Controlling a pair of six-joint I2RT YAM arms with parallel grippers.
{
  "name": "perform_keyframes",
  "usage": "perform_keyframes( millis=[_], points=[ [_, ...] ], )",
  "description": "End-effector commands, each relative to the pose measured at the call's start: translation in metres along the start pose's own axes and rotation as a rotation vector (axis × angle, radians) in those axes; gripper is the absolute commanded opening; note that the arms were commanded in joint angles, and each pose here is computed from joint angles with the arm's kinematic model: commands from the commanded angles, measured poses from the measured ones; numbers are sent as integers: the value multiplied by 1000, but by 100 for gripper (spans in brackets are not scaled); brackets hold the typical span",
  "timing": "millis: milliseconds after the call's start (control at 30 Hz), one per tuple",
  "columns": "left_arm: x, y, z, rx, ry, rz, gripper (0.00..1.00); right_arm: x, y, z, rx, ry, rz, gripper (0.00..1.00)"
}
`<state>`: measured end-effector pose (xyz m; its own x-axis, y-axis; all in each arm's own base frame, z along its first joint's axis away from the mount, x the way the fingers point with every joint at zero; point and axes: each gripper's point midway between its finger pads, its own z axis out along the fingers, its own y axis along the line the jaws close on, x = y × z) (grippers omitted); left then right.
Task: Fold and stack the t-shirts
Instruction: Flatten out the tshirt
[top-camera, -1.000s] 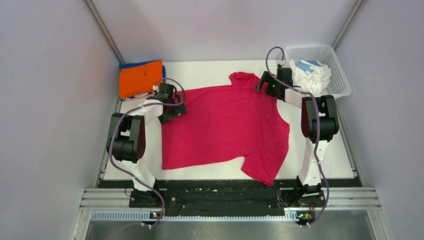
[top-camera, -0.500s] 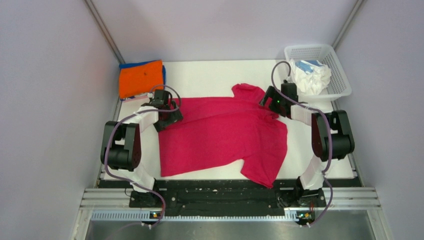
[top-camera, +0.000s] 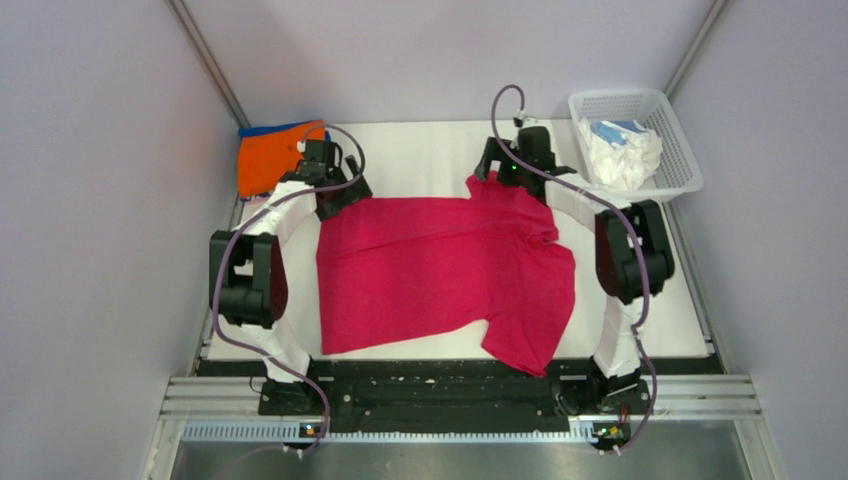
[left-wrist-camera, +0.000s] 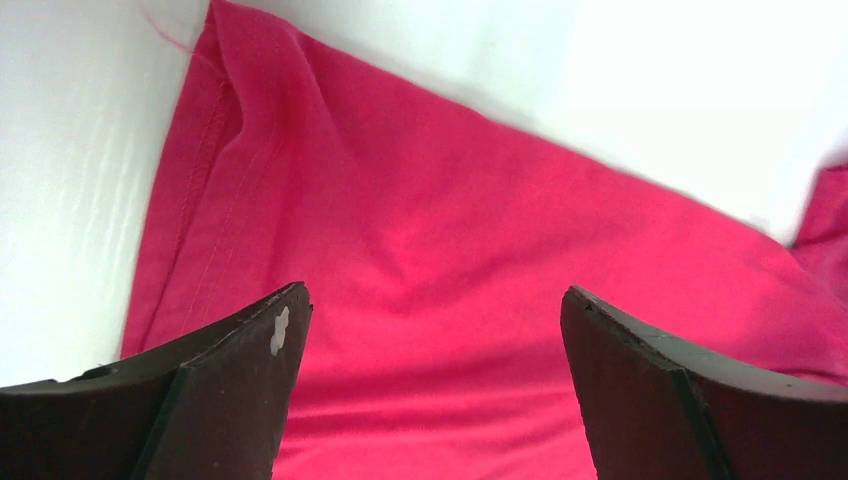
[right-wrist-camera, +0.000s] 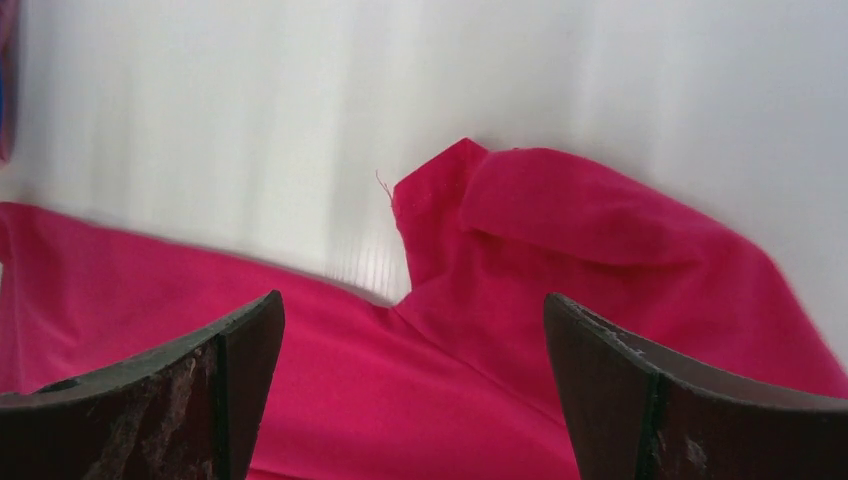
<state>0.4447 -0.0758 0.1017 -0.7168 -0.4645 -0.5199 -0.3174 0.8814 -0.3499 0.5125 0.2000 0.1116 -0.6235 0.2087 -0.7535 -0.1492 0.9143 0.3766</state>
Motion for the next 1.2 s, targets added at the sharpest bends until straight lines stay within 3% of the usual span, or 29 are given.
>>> perform_keyframes(
  millis=[0,133,433,533,900,1033,1167],
  points=[
    [3,0,29,-2,51,8,99,16,14,32,-58,70,12,99],
    [6,7,51,-31,68,3,99,17,6,55,-17,53,28,99],
    [10,43,66,-133,95,-9,99,-30,-99,109,324,-112,246,99],
    [12,48,69,-137,108,-10,99,-45,-106,114,307,-107,261,99],
    [-31,4,83,9,51,-7,99,-119,-63,82,136,-206,-21,99],
    [-52,-3,62,4,-3,9,99,-110,-51,49,102,-159,-81,99],
    [-46,10,36,-58,-34,12,99,-76,-46,8,109,-117,-79,99]
  ],
)
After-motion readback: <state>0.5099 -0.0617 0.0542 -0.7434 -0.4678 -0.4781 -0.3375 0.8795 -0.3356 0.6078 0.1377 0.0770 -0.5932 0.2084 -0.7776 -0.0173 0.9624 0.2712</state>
